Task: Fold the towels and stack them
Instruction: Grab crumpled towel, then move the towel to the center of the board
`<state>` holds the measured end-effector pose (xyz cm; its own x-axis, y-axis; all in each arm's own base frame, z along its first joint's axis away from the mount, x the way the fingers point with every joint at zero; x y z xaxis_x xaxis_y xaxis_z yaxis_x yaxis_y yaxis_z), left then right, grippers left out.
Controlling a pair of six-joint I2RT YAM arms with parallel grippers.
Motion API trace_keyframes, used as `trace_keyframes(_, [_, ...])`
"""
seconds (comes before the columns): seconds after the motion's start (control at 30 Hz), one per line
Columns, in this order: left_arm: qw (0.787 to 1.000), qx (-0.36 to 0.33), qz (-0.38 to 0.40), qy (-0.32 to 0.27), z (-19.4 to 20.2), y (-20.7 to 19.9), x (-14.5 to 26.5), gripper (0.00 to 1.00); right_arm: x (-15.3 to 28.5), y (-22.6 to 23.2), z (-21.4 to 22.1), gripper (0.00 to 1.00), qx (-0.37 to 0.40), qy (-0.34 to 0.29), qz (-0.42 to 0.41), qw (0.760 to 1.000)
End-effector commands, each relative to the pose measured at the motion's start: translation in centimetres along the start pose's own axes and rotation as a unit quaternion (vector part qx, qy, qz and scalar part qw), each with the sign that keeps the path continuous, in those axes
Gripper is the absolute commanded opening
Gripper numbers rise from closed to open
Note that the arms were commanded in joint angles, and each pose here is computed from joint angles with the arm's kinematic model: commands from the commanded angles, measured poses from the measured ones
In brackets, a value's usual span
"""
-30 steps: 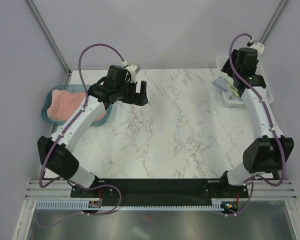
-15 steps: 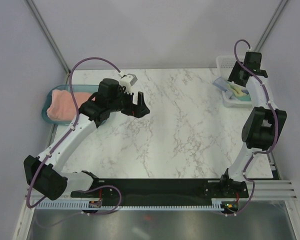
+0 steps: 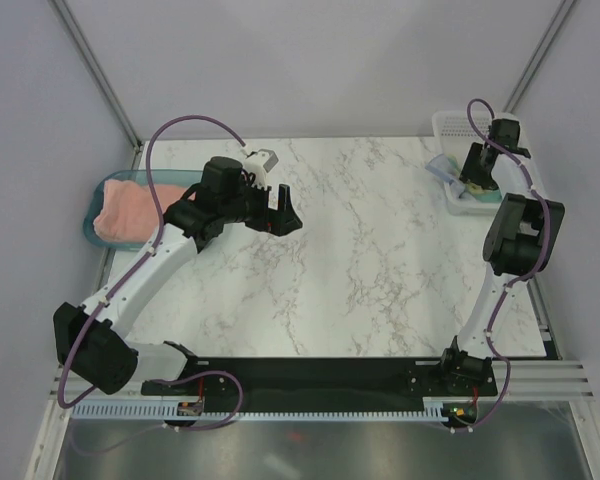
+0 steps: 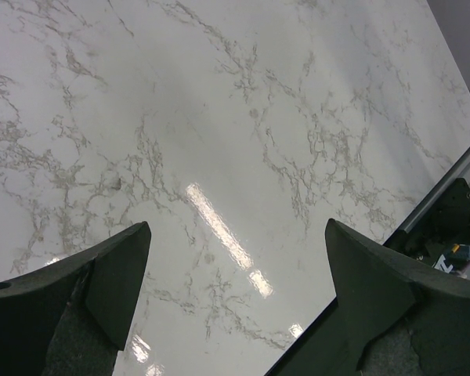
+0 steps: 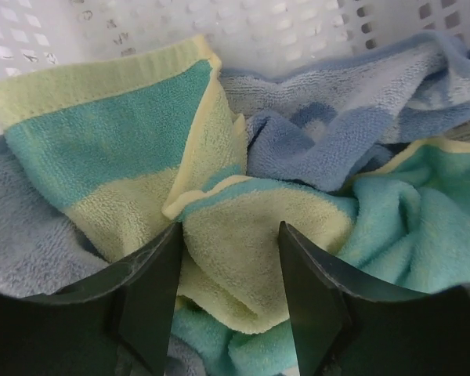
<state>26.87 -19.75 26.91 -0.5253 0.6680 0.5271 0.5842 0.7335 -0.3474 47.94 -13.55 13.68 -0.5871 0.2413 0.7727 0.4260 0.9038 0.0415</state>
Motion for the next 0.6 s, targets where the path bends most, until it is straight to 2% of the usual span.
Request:
trace_keyframes(0.0, [1.000, 0.005, 0.013, -0.008, -0.5, -0.2, -0.3, 1.00, 0.5, -0.5, -2.9, 0.59, 0.011, -0.033, -0.016, 0.999])
trace_keyframes(0.03, [1.000, 0.006, 0.012, -0.006, -0.5, -0.2, -0.4, 1.00, 0.5, -0.8, -2.9, 0.51, 0.010, -0.027, -0.005, 1.000])
trace_keyframes(0.07, [1.000, 0.007, 0.011, -0.004, -0.4, -0.1, -0.5, 1.00, 0.4, -0.9, -3.2, 0.24, 0.006, -0.027, 0.002, 1.000])
trace_keyframes(0.13, [1.000, 0.009, 0.013, -0.001, -0.3, -0.1, -0.7, 1.00, 1.8, -1.1, -5.1, 0.04, -0.002, -0.054, 0.016, 0.998])
trace_keyframes(0.17, [1.000, 0.009, 0.014, -0.002, -0.4, -0.1, -0.6, 1.00, 3.7, -1.0, -6.5, 0.00, -0.011, -0.078, 0.015, 0.997])
trace_keyframes(0.23, [1.000, 0.011, 0.014, -0.004, -0.5, -0.2, -0.6, 1.00, 7.4, -0.4, -9.3, 0.00, -0.040, -0.129, -0.004, 0.991])
trace_keyframes(0.33, [1.000, 0.014, 0.009, -0.020, -1.5, -0.5, 0.1, 1.00, 17.0, 1.1, -14.0, 0.00, -0.085, -0.234, -0.079, 0.965])
trace_keyframes(0.37, [0.999, 0.012, 0.012, -0.032, -2.3, -0.9, 0.7, 1.00, 22.1, 1.6, -15.2, 0.00, -0.098, -0.282, -0.118, 0.947])
trace_keyframes(0.4, [0.999, 0.016, 0.014, -0.039, -2.6, -1.2, 1.1, 1.00, 24.3, 2.8, -15.0, 0.00, -0.098, -0.289, -0.178, 0.936])
trace_keyframes(0.43, [0.999, 0.018, 0.016, -0.046, -2.9, -1.4, 1.5, 1.00, 27.1, 3.8, -15.8, 0.00, -0.097, -0.326, -0.227, 0.913])
trace_keyframes(0.47, [0.998, 0.018, 0.017, -0.053, -3.3, -1.7, 2.0, 1.00, 32.1, 4.7, -15.6, 0.00, -0.121, -0.354, -0.289, 0.881])
trace_keyframes(0.5, [0.998, 0.018, 0.020, -0.063, -3.6, -2.1, 2.7, 1.00, 32.6, 6.4, -14.0, 0.00, -0.106, -0.327, -0.361, 0.867])
trace_keyframes(0.57, [0.997, 0.018, 0.021, -0.072, -3.9, -2.5, 3.6, 1.00, 38.3, 7.9, -12.7, 0.00, -0.097, -0.351, -0.437, 0.822])
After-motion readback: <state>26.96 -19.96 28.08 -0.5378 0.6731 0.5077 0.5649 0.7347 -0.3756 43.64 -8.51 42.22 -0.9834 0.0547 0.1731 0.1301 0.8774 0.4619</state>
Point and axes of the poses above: each gripper's point midway between its finger pads, its own x axis back along the fingers, its own y axis along the line the jaws close on, z = x × y, the point moved 6 cm from there along x, back along the fingers, and after that the axes turned 2 degrees about -x, right-handed, at the moved point
